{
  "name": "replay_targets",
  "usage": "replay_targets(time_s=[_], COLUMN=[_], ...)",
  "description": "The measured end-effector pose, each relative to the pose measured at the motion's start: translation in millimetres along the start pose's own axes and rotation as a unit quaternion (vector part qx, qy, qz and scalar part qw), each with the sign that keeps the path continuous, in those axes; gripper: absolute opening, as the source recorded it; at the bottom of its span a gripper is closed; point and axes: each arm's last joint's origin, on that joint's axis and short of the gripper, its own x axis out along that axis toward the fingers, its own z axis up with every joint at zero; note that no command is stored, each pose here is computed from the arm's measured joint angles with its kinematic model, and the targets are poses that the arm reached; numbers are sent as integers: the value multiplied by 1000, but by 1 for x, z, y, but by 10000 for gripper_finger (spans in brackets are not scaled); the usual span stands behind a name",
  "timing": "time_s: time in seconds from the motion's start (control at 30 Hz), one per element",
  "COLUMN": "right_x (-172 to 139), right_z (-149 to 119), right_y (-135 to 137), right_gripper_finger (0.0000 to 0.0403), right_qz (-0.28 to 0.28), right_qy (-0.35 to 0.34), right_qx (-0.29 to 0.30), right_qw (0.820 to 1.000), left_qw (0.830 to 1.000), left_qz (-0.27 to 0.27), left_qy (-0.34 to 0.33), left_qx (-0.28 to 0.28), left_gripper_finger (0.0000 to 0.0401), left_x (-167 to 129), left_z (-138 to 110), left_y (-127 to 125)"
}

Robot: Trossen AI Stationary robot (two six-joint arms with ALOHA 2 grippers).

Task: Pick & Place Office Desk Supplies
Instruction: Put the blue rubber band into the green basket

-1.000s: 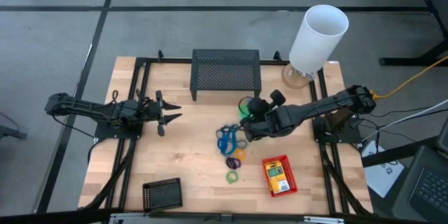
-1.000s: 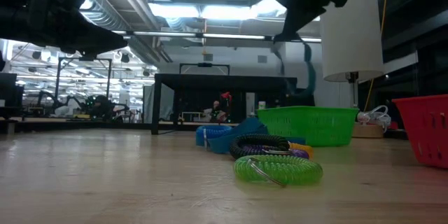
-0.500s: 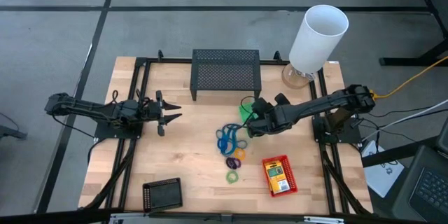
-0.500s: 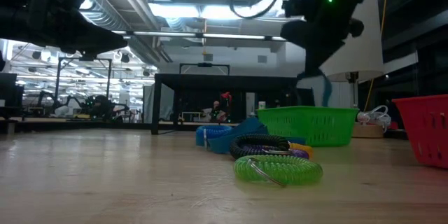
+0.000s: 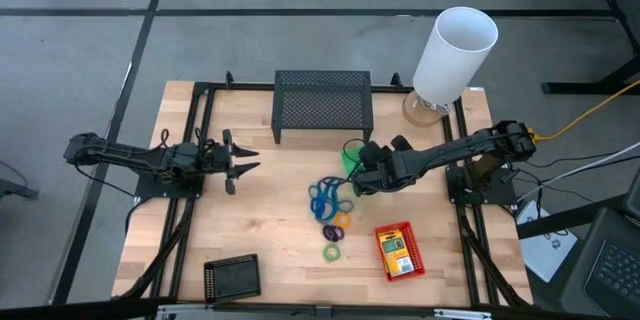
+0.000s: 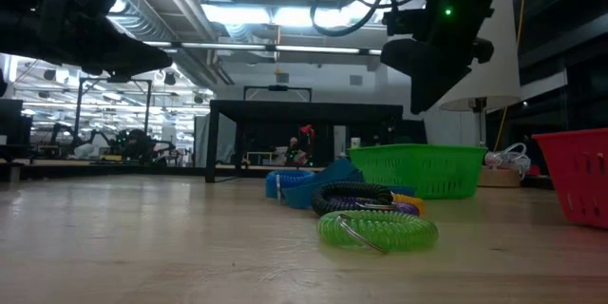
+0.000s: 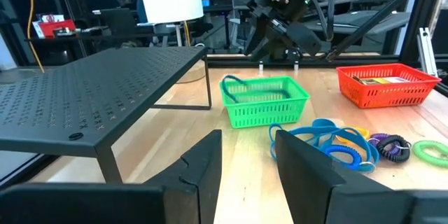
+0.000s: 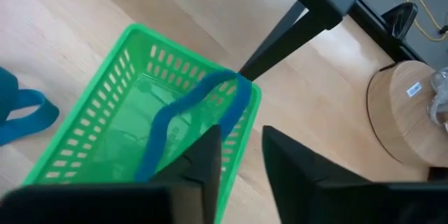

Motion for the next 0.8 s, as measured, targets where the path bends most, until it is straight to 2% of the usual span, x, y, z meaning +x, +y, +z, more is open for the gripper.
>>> replay_targets(time_s=[0.23,0.5,0.6,0.8], right_x=[0,-2,-6,-17], right_z=[1,7,11,23], right_y=[2,9,18,40], right_gripper_finger=[162,166,161,157], right_qz=[7,33,74,213], right_qy=[-6,-32,-56,-91], right_qx=[-13,-38,-63,-80], right_qw=[1000,998,994,970], left_qw=[1000,1000,1000,1000], left_qz=[0,0,0,1], left_qy=[3,3,3,3], left_qx=[-6,-8,-8,-10], left_gripper_finger=[129,129,129,129], left_x=[0,0,0,0], left_z=[-1,-1,-1,-1], left_y=[0,0,0,0])
